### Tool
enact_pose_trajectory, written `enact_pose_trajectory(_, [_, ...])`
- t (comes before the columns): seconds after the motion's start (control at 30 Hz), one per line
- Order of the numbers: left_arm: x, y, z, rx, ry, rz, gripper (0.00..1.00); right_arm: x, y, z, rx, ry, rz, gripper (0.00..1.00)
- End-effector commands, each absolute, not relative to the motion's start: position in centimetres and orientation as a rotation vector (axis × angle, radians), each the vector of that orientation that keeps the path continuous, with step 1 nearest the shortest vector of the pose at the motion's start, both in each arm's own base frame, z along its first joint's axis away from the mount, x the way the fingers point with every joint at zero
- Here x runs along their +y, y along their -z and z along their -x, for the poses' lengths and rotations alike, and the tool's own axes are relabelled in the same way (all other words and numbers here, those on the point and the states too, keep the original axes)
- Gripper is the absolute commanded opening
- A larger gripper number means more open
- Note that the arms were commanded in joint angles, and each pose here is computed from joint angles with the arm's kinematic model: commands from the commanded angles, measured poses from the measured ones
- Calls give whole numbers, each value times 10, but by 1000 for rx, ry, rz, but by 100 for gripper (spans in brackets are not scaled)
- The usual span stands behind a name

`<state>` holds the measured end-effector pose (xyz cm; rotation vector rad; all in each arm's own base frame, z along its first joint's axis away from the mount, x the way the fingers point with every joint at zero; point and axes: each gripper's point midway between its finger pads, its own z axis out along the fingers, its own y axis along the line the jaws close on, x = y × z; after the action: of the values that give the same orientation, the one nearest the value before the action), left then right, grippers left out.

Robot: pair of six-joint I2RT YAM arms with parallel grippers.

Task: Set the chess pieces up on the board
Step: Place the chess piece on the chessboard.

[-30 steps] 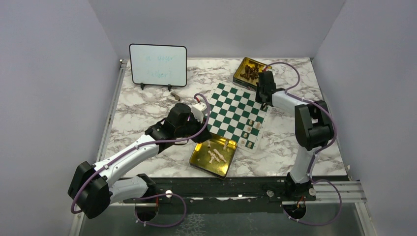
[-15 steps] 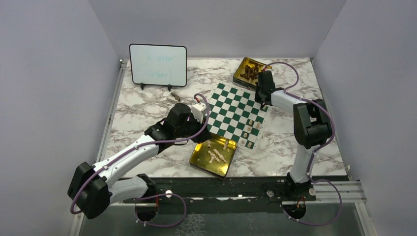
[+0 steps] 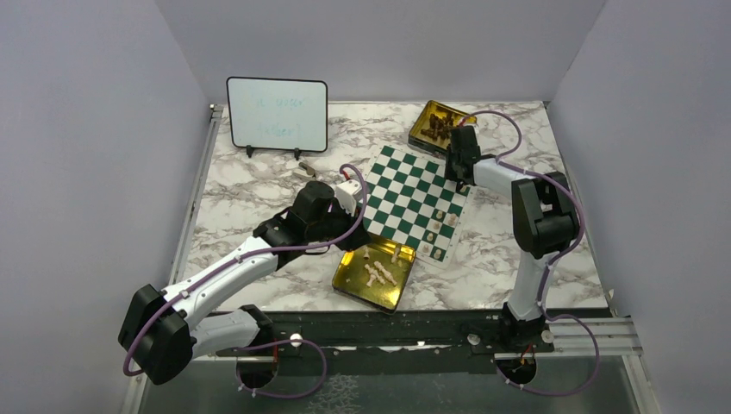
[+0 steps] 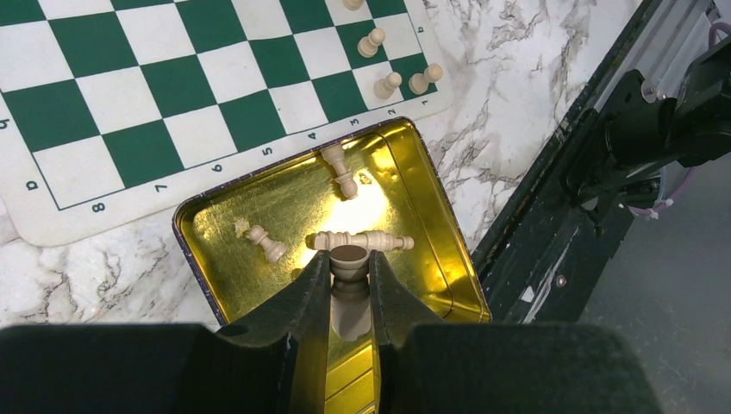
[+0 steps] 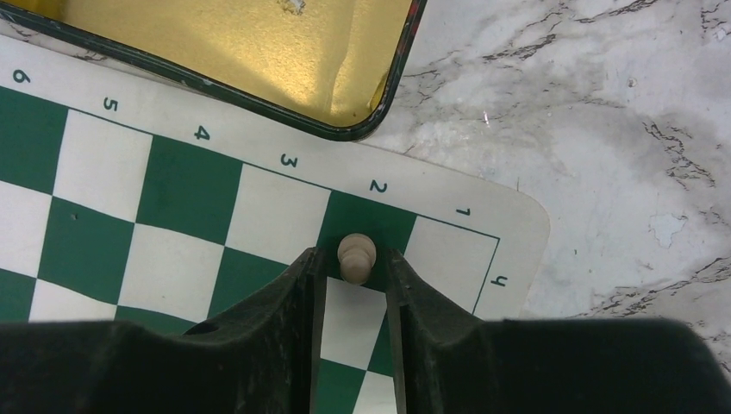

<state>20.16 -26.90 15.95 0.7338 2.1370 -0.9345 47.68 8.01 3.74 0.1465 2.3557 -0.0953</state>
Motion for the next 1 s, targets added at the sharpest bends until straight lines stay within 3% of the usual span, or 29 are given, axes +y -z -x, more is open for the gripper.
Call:
enact_pose_trajectory(0.0, [-267,-165,-204,2107,921,-730,15,79,-46,-487,2338,101,-157,37])
enact_pose_trajectory(0.47, [-270,-165,-203,2144,969,-626,15,68,-104,-477,2327,153,-172,48])
enact_pose_trajectory(0.67, [-270,-170,-212,2175,996,-451,15,97,-150,-460,2254,-96,-97,48])
enact_pose_trajectory(0.97, [-280,-198,-222,2111,1231,-162,15,165,-204,-408,2066,-577,65,47])
